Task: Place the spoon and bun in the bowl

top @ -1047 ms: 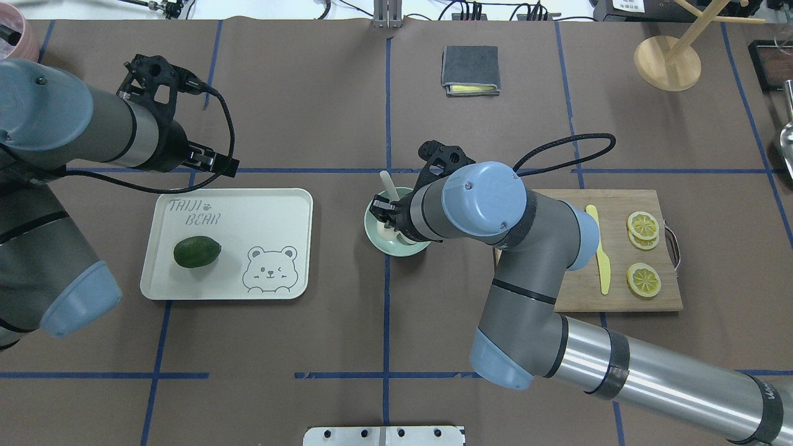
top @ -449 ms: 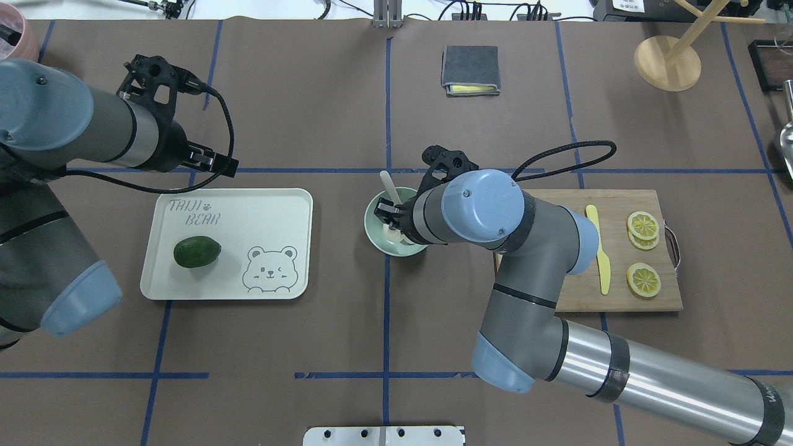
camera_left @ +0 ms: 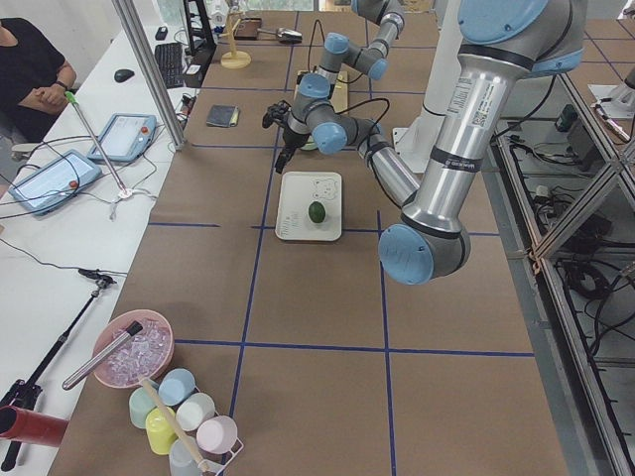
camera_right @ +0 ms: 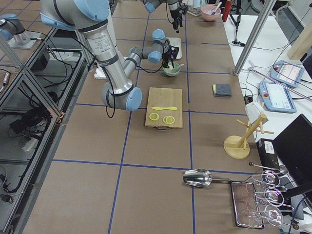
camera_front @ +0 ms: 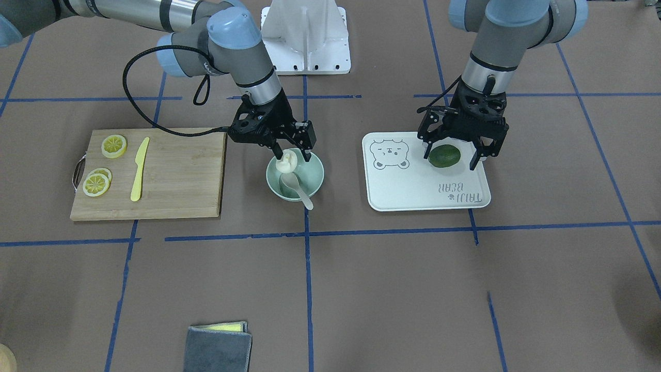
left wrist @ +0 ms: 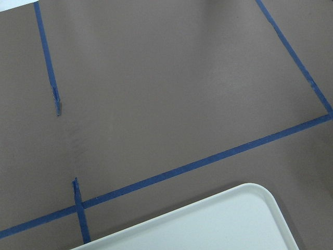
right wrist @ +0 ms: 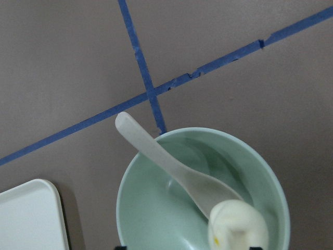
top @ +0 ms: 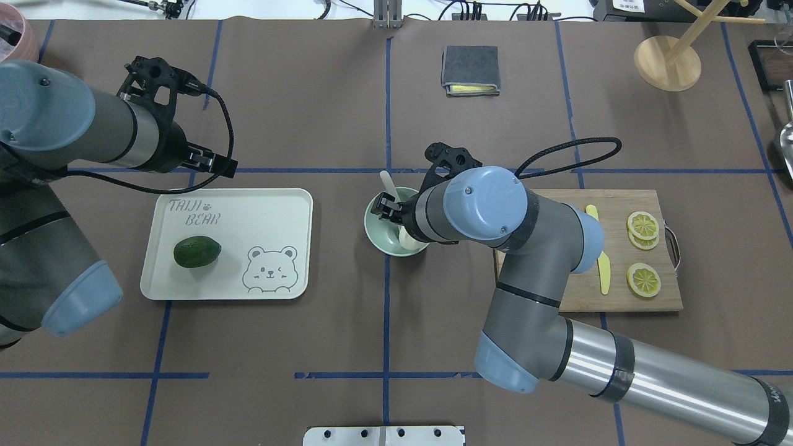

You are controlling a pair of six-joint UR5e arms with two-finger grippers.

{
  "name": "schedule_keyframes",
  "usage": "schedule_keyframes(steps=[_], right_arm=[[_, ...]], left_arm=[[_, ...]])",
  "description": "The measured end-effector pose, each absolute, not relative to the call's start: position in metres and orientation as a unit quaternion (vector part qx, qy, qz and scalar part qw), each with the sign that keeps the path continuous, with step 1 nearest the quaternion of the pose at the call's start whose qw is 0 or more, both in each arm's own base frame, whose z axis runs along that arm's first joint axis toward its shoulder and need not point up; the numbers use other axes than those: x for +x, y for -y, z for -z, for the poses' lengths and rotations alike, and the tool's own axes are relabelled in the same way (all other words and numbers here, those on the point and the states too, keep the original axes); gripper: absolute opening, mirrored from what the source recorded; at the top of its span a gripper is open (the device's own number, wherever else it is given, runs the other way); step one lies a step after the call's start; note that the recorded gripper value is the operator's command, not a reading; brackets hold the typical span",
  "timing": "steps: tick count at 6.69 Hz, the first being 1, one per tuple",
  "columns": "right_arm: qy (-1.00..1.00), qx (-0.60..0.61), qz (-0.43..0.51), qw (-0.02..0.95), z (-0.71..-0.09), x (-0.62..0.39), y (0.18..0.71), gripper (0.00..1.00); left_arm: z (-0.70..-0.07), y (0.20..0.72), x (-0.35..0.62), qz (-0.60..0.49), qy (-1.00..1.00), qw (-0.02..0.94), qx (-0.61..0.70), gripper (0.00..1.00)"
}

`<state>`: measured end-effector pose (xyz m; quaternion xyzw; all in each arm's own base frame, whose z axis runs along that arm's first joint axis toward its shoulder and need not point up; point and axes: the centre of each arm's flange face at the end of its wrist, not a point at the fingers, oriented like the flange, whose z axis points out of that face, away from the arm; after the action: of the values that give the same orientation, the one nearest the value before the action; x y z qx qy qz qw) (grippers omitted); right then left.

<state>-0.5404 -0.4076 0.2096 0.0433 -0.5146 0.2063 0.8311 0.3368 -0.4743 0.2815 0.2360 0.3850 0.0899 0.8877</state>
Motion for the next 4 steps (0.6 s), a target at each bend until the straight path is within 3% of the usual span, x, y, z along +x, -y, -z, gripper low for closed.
schedule_keyframes(steps=[4], right_arm=[[0.508,0.033,-0.212,0.834,-0.252,-0.466,0.411,1.00]], left_arm=[[-0.323,0.485,0.300,-0.138,-0.340,0.896,0.252,0.98]])
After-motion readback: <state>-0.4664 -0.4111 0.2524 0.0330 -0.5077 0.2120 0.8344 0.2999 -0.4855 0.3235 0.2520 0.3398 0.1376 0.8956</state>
